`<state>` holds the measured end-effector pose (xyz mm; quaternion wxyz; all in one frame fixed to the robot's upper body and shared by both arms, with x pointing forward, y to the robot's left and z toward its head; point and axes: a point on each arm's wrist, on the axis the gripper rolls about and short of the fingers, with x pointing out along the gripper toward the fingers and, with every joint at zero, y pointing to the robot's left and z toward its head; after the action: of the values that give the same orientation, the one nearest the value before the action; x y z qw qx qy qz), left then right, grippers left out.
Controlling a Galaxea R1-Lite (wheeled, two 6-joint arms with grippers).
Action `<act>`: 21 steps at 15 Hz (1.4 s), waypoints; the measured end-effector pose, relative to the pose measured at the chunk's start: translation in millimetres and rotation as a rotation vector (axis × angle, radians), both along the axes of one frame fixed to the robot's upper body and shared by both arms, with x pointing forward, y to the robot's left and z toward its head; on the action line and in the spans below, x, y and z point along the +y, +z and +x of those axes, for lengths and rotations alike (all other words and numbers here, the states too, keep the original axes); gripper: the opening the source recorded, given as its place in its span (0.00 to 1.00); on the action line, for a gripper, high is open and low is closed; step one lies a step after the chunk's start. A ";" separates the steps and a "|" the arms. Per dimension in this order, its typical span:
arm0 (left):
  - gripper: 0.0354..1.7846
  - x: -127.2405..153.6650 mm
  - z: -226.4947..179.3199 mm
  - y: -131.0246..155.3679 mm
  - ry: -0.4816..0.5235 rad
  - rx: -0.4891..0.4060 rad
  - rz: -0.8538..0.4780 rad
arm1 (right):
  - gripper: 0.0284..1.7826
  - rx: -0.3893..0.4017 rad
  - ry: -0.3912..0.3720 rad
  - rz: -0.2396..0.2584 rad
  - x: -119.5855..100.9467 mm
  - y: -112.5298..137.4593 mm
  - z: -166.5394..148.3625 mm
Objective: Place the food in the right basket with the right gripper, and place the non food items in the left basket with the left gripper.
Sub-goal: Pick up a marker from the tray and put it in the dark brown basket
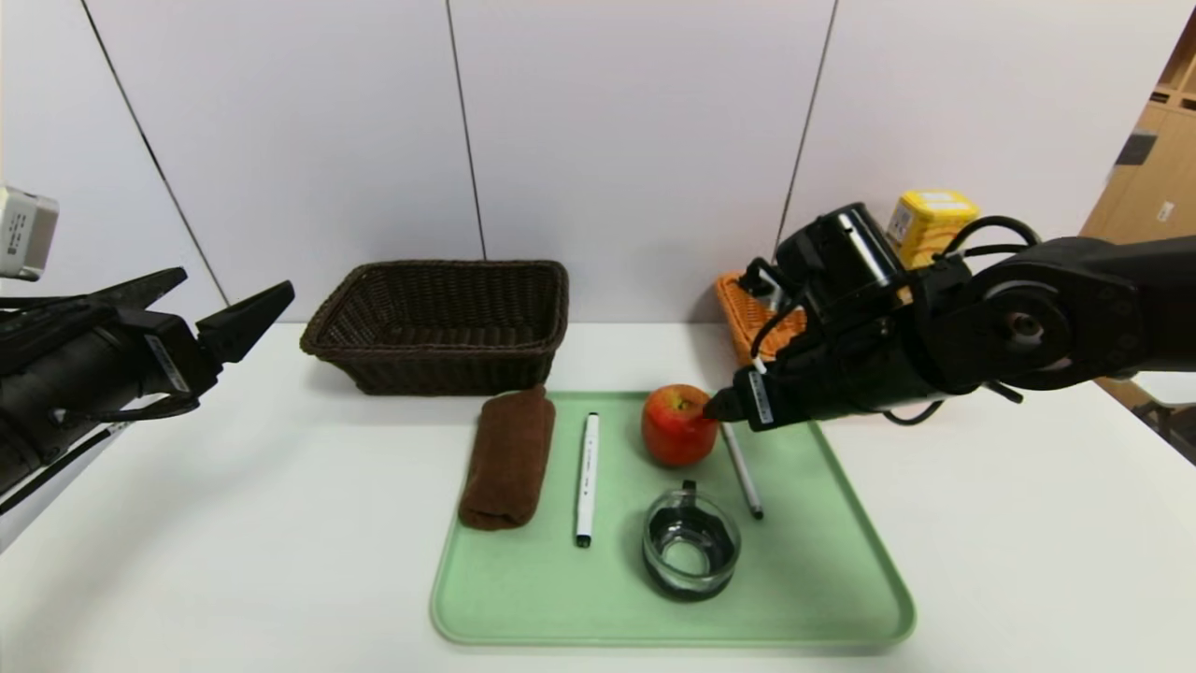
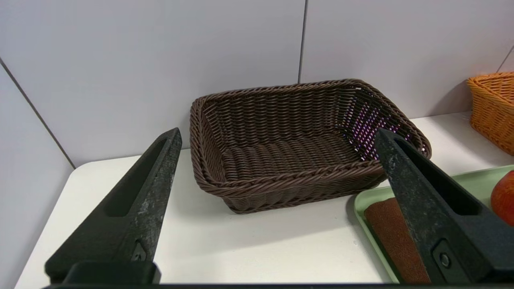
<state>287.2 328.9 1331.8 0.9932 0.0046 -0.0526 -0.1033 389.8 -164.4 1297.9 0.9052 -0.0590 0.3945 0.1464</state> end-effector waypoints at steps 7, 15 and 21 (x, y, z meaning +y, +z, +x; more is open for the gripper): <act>0.94 0.0 0.2 -1.0 0.000 0.005 -0.001 | 0.95 0.071 0.006 -0.038 0.6 -23.8 -3.0; 0.94 0.0 -0.7 -1.8 -0.001 0.007 -0.008 | 0.95 0.078 -0.008 -0.041 0.5 -48.4 -1.8; 0.94 0.0 -1.6 -2.3 -0.001 0.007 -0.008 | 0.80 0.086 -0.009 -0.049 1.5 -57.1 -0.5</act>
<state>285.6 328.9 1329.5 0.9934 0.0002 -0.0496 -0.1035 389.4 -162.9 1240.9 0.8864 -0.0731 0.4368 0.1349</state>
